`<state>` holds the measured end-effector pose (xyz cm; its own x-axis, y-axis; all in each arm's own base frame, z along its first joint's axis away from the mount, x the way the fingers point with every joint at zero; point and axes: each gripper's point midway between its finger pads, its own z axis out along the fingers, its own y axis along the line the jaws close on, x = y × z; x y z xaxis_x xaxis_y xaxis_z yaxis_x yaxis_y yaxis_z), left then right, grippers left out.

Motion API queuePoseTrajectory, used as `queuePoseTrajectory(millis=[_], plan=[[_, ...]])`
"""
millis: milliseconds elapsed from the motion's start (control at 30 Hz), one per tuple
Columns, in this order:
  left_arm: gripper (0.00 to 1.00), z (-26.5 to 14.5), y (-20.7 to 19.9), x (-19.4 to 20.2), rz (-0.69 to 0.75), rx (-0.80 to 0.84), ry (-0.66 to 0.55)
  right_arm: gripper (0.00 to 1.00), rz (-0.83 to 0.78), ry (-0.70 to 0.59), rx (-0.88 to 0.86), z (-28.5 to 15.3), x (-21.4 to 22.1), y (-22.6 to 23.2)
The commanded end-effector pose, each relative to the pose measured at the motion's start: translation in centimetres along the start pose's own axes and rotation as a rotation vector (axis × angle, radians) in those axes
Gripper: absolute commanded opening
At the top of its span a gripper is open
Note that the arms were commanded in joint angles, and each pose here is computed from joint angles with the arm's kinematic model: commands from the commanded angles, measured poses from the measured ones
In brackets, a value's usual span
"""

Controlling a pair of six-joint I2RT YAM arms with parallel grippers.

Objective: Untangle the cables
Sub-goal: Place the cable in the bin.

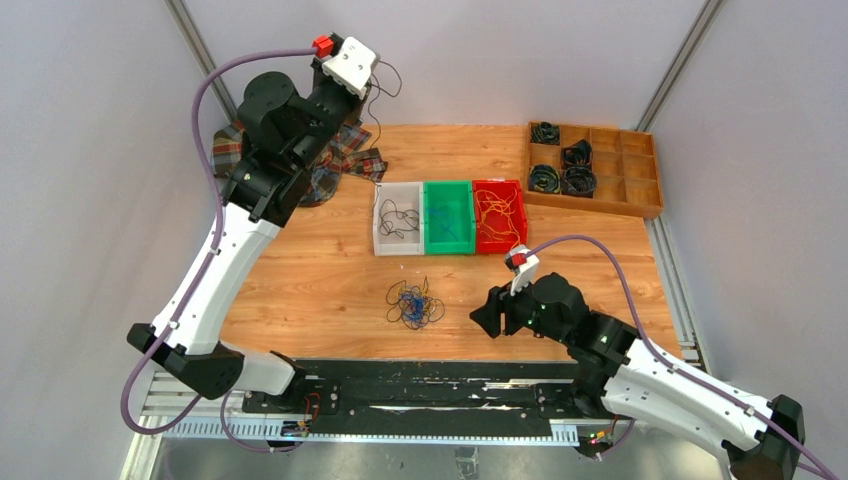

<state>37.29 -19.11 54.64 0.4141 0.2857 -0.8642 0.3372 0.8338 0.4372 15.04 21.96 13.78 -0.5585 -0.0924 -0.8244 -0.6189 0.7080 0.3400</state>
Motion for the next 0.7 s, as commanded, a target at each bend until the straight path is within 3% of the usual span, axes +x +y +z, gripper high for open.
queuePoseTrajectory(millis=[0,200,467,667], plan=[[0.01,-2.1,3.8,-6.0,0.050,-0.179,-0.203,0.56,0.003,-0.049,-0.009,-0.6,-1.7,0.7],[0.01,-2.2,2.9,-7.2,0.049,-0.130,-0.241,0.56,0.019,-0.069,0.000,-0.4,-1.7,0.4],[0.01,-1.0,-3.1,-0.7,-0.028,0.087,-0.067,0.56,0.016,-0.093,0.011,-0.4,-2.2,0.2],[0.01,-0.3,-5.2,3.8,-0.054,0.109,0.024,0.55,0.016,-0.107,0.026,-0.5,-2.1,-0.2]])
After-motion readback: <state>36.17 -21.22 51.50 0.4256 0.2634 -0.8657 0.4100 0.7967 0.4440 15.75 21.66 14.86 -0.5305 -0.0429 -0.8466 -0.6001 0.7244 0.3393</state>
